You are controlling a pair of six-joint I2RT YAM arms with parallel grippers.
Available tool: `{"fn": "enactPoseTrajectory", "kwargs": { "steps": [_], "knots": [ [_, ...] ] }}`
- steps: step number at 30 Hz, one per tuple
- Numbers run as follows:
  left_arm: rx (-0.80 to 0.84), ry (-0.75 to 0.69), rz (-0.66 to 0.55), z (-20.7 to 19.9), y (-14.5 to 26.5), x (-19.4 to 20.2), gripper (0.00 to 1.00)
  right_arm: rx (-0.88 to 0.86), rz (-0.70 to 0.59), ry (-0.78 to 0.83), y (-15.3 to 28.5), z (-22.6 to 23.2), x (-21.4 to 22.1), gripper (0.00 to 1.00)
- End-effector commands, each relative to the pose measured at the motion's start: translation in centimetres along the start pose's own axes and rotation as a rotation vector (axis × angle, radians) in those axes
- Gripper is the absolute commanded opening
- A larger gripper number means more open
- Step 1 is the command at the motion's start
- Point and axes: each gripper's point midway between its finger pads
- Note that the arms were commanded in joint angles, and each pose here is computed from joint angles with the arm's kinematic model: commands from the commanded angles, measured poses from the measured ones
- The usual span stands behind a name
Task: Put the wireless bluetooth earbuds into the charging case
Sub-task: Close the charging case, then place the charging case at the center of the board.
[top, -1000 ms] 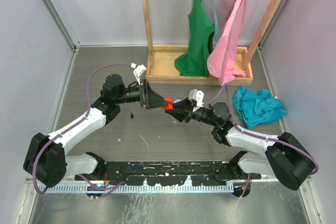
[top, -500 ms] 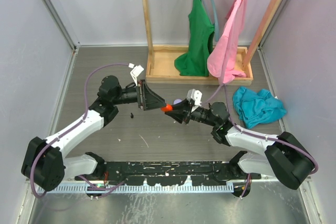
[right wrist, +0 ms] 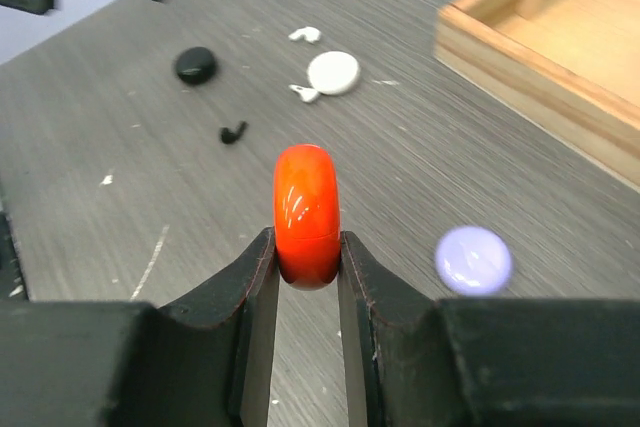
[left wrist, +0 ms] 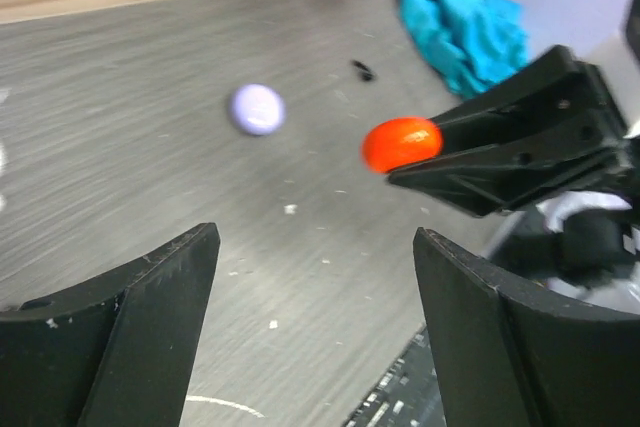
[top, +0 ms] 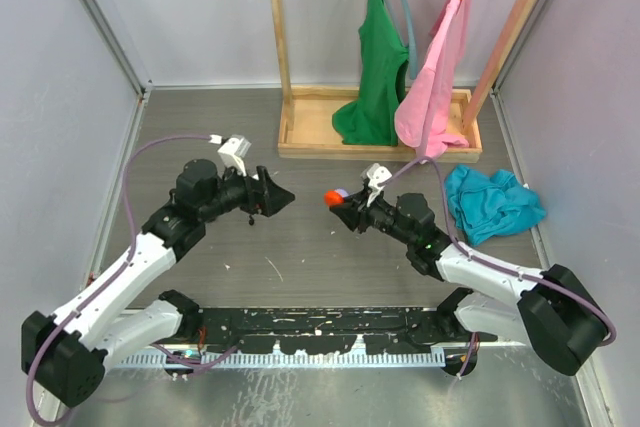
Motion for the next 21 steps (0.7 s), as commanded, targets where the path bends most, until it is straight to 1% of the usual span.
{"fn": "enactPoseTrajectory", "kwargs": {
  "steps": [1, 3, 4, 5, 10, 15, 18, 21],
  "knots": [
    [-0.35, -0.055, -0.068, 6.1, 2.5, 0.4, 0.83, 0.243, -0.023, -0.073, 0.7, -4.1, -0.8, 0.02],
    [-0.43, -0.048, -0.094, 7.6, 3.3, 0.8, 0.86, 0.333, -0.012, -0.121, 1.1, -5.7, -0.1, 0.02],
    [-0.464, -0.048, -0.107, 8.3, 3.7, 1.0, 0.87, 0.364, -0.008, -0.142, 1.2, -6.3, 0.2, 0.02],
    [-0.502, -0.048, -0.121, 9.0, 4.0, 1.1, 0.91, 0.389, -0.006, -0.163, 1.4, -6.9, 0.4, 0.02],
    [-0.594, -0.058, -0.138, 10.9, 4.8, 1.9, 1.0, 0.529, -0.007, -0.304, 1.8, -10.5, 1.7, 0.02],
    [-0.606, -0.066, -0.117, 11.5, 4.5, 2.7, 0.98, 0.594, 0.03, -0.462, 1.6, -12.8, 3.7, 0.03],
    [-0.619, -0.07, -0.104, 11.9, 4.5, 3.1, 0.98, 0.605, 0.049, -0.518, 1.2, -13.5, 4.6, 0.05],
    [-0.621, -0.073, -0.1, 12.0, 4.5, 3.2, 0.98, 0.603, 0.072, -0.549, 0.5, -13.7, 5.3, 0.09]
  ]
}}
Point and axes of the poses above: each gripper's point midway between its finger pads, its own y axis back along the fingers, its own z axis along the line the jaws close on, x = y × z, and after that the axes turned 5 degrees about -y, right-handed
